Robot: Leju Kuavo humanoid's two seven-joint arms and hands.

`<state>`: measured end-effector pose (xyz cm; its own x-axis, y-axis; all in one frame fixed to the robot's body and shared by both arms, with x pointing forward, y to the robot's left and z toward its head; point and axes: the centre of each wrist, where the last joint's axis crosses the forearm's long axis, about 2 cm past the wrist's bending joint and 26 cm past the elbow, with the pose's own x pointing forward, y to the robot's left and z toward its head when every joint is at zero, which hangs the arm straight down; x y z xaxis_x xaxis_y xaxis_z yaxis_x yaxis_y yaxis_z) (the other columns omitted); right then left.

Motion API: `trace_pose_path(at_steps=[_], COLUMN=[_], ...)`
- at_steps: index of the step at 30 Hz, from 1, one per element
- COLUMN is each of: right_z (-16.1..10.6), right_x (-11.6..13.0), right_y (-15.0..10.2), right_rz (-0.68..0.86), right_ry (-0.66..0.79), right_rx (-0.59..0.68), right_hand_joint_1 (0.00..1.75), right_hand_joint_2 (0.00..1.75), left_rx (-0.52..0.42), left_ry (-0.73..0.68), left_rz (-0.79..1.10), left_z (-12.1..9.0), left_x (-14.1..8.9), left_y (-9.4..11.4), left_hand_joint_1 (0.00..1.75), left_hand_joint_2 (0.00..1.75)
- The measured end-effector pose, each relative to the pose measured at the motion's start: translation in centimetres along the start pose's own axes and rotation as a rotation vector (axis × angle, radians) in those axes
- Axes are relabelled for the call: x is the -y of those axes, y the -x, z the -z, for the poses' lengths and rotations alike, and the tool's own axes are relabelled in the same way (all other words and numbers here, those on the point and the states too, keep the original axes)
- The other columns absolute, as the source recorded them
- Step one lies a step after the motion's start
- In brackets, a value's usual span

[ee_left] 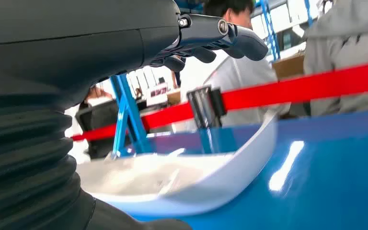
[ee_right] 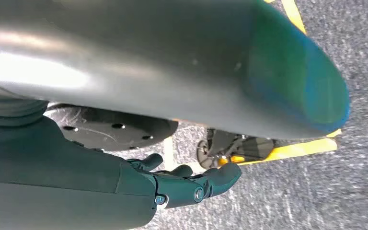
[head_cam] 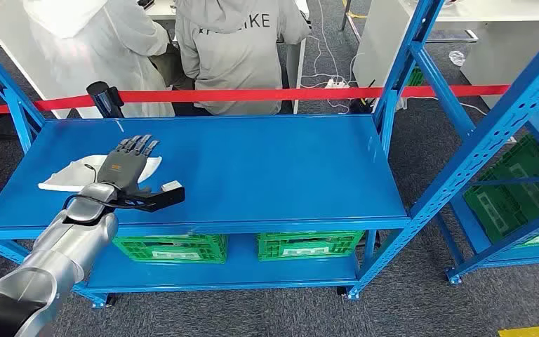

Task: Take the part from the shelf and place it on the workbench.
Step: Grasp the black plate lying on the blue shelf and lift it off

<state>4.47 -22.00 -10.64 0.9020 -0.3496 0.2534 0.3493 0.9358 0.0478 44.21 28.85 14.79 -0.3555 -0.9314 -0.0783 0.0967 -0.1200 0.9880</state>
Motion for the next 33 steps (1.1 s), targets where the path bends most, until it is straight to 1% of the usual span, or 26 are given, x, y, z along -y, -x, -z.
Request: trace_pose_path(at_steps=[2,6,10,14,16,18,21,23,28,33], right_z=[0.0,0.2,0.3,0.5,0.5,0.6,0.7,0.7,0.7,0.7], right_x=[0.2,1.2,2.0,2.7,3.2,3.7,4.2,4.3,4.3,4.3], right_y=[-0.1,-0.4,-0.7,-1.0,-1.2,-1.4,-1.8,-1.9,-1.9,-1.9], right_rz=[-0.006,-0.023,-0.034,-0.1,-0.127,-0.144,-0.167,-0.182,-0.199,-0.197], right_ry=[0.003,0.022,0.038,0.041,0.045,0.053,0.063,0.067,0.071,0.067], right_rx=[0.013,0.05,0.057,0.062,0.086,0.117,0.151,0.152,0.115,0.11], right_hand_joint_1=[0.0,0.0,0.0,0.0,0.0,0.0,0.0,0.0,0.0,0.0], right_hand_joint_2=[0.0,0.0,0.0,0.0,0.0,0.0,0.0,0.0,0.0,0.0], left_rx=[-0.012,-0.058,-0.101,-0.175,-0.207,-0.235,-0.268,-0.278,-0.282,-0.275], left_ry=[0.006,0.026,0.031,-0.018,-0.047,-0.063,-0.063,-0.061,-0.065,-0.08], left_rz=[-0.004,0.003,-0.002,-0.042,-0.051,-0.045,-0.035,-0.033,-0.03,-0.01], left_z=[-0.2,-1.2,-2.2,-4.0,-5.1,-5.8,-6.1,-6.2,-6.4,-6.5], left_x=[0.3,1.4,2.5,4.5,5.6,6.4,6.7,6.7,6.7,6.8], left_y=[0.3,1.5,2.7,4.1,4.5,4.7,4.9,5.1,5.3,5.3], left_hand_joint_1=[0.0,0.0,0.0,0.0,0.0,0.0,0.0,0.0,0.0,0.0], left_hand_joint_2=[1.75,1.75,1.75,1.75,1.75,1.75,1.75,1.75,1.75,1.75])
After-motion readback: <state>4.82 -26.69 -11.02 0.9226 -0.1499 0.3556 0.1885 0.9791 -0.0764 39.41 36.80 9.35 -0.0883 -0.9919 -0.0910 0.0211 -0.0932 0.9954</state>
